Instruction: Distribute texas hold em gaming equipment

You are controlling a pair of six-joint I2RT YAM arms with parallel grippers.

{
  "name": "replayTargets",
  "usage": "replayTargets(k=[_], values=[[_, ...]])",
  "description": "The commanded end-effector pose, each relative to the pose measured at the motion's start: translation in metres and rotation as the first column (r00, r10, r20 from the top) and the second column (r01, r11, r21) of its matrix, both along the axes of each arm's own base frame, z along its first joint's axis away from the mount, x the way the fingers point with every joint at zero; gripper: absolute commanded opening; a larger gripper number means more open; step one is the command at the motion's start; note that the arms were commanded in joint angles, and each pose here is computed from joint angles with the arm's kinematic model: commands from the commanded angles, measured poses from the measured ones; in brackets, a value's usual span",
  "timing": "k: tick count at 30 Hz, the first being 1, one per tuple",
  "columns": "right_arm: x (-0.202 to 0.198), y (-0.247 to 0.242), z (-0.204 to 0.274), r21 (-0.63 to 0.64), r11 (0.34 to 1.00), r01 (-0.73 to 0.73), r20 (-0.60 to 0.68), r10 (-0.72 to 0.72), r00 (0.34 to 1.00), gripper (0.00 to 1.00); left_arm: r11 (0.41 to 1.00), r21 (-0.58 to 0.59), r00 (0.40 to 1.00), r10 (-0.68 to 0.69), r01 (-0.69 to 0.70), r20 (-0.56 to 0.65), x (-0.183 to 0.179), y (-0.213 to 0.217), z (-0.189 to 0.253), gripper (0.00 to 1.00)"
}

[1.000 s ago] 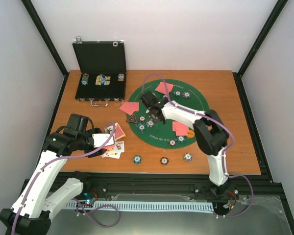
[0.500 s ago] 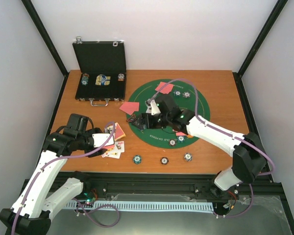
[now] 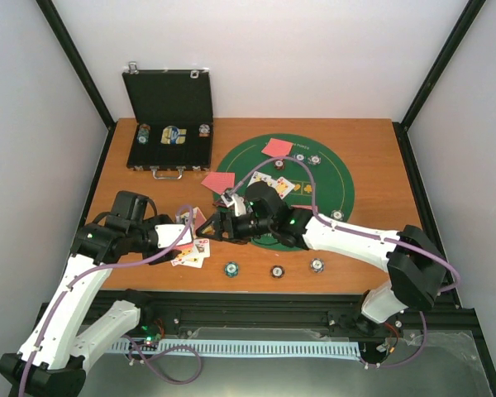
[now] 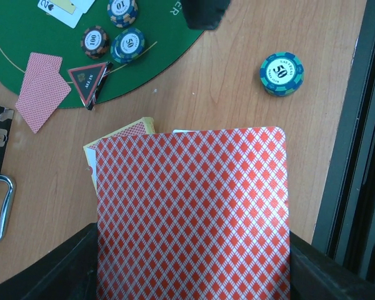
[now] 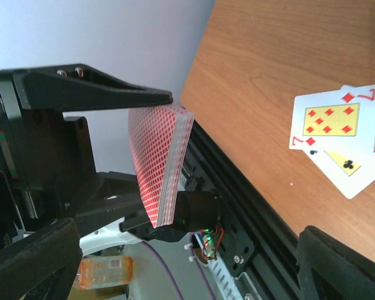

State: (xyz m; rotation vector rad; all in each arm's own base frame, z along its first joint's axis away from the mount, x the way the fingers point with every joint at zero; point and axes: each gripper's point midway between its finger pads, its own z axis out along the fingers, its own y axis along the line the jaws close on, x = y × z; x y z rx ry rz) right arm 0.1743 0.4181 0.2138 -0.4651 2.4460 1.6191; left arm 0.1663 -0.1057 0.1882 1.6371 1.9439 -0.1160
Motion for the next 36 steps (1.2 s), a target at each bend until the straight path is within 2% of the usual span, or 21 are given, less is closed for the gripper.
replayTargets(k=[1, 19, 28, 36], values=[[-0.014, 0.016, 0.006, 0.059, 0.998, -0.031, -0.025, 0.033, 0.999, 0.93, 0.999, -0.026, 0.999, -0.021, 0.022, 0.041, 0.002, -0.005, 0.018, 0.37], [-0.022, 0.071, 0.007, 0.166, 0.983, -0.08, -0.095, 0.097, 0.991, 0.91, 0.999, -0.028, 0.999, -0.026, 0.027, 0.041, 0.001, -0.005, 0.019, 0.37], [-0.021, 0.088, -0.012, 0.15, 0.985, -0.089, -0.14, 0.11, 0.984, 0.88, 0.999, -0.024, 0.999, -0.024, 0.025, 0.042, 0.0, -0.004, 0.019, 0.37], [-0.022, 0.08, -0.032, 0.103, 0.992, -0.077, -0.17, 0.094, 0.981, 0.82, 0.999, -0.021, 0.999, -0.026, 0.026, 0.042, 0.0, -0.004, 0.018, 0.37]])
